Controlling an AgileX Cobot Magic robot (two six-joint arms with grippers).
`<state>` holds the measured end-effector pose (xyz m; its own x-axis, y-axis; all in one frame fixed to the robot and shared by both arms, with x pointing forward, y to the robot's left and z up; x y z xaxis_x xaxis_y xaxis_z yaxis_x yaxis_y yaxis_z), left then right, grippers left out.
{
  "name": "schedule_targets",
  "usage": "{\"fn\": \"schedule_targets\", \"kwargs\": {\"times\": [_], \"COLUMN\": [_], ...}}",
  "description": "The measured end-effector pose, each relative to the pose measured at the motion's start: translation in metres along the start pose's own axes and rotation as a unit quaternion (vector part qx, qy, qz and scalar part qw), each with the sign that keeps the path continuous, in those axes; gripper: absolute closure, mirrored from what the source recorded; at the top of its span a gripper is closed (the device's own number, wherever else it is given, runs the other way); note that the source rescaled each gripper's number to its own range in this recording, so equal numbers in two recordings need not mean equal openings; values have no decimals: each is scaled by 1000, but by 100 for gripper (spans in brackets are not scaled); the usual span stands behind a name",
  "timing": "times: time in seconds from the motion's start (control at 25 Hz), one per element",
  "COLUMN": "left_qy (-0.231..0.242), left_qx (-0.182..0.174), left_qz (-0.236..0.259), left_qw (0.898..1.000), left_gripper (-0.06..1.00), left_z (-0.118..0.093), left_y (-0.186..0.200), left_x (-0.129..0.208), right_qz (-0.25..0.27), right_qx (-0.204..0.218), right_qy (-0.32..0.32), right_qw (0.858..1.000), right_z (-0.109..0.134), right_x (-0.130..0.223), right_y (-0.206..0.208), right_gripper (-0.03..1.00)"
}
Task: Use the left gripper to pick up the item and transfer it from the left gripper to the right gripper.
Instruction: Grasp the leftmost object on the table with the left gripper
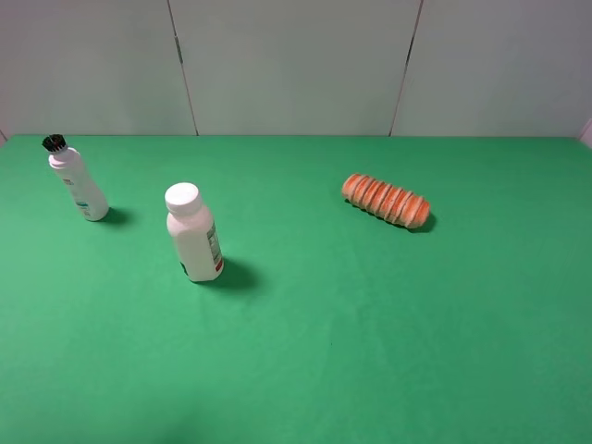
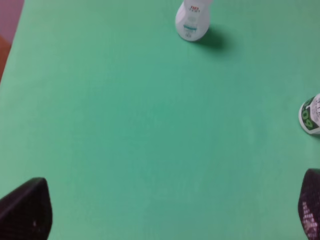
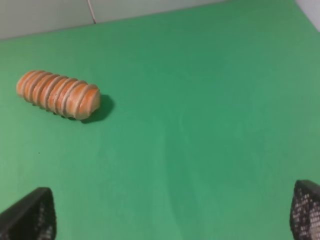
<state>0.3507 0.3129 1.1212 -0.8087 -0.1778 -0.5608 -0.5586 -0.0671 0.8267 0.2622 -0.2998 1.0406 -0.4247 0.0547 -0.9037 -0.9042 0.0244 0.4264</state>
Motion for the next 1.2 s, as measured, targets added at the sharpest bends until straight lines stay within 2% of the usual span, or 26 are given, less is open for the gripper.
{"fn": "schedule_targets", "kwargs": {"times": [0.16,0.36,0.64,1.2], "left_qy": [-4,-14,-35,-47], "left_qx": [-4,11,15,10], "left_qz": [47,101,155,194], "left_qw": [999,995,987,980], "left_gripper": [-6,-6,-6,-6], "left_z": [-4,-14,-21,-27], "left_y": [-22,-54,-102,-172], "left_x": [-27,-61,-99,-151], "right_qz": [0,0,0,0], "right_qx": [0,0,0,0], "right_qy": [0,0,0,0], "right_qw": [1000,1000,1000,1000], "right_z": [0,0,0,0], "right_x": [0,0,0,0], "right_y": [0,0,0,0], "right_gripper": [-3,-3,-3,-3]}}
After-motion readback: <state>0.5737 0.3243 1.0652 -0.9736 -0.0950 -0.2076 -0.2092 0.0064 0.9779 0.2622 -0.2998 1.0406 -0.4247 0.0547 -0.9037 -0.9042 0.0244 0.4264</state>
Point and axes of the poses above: a point on each arm's last joint axis where the gripper is mounted, y pointing back along that axis away from the gripper, z along the wrist's bending axis when the last joint is at zero, x = y × z, the point moved 3 cm from there along -y, pointing out along that axis toward the gripper, and after that the axes turned 2 degrees about y, right-handed, at the moved point
